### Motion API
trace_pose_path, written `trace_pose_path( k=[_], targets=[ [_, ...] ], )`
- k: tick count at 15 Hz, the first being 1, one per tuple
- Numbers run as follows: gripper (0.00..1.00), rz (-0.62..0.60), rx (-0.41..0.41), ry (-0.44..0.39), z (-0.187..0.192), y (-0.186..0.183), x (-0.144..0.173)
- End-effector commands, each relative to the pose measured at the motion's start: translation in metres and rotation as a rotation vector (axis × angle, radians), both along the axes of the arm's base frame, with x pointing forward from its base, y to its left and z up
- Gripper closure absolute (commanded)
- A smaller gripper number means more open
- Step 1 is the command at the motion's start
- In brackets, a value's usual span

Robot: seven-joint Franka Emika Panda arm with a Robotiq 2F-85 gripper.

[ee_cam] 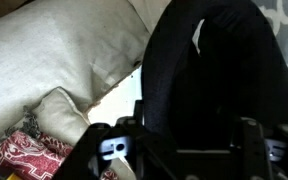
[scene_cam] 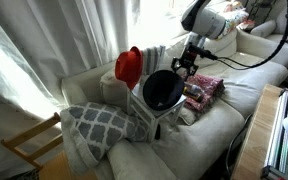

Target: Pick up the black hat and put it upside down on the chair, pick up the red hat and put it in the black hat

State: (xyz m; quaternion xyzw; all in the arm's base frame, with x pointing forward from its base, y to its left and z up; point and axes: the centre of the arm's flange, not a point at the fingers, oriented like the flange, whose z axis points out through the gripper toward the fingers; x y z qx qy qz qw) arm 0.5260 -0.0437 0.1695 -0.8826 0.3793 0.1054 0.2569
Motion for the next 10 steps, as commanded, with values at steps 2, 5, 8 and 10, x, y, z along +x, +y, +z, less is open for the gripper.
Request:
trace_pose_path(
  k=[2,5,8,10],
  targets=[
    [0.00,0.020,-0.034,-0.064,0.043,0.010,0.020],
    [0.00,0.069,-0.050,-0.140,0.076,0.025,0.036],
    [0.00,0.169,-0.037,-0.263,0.106,0.053,0.055],
    [0.00,0.247,-0.043,-0.350,0.120,0.075,0.069]
  ],
)
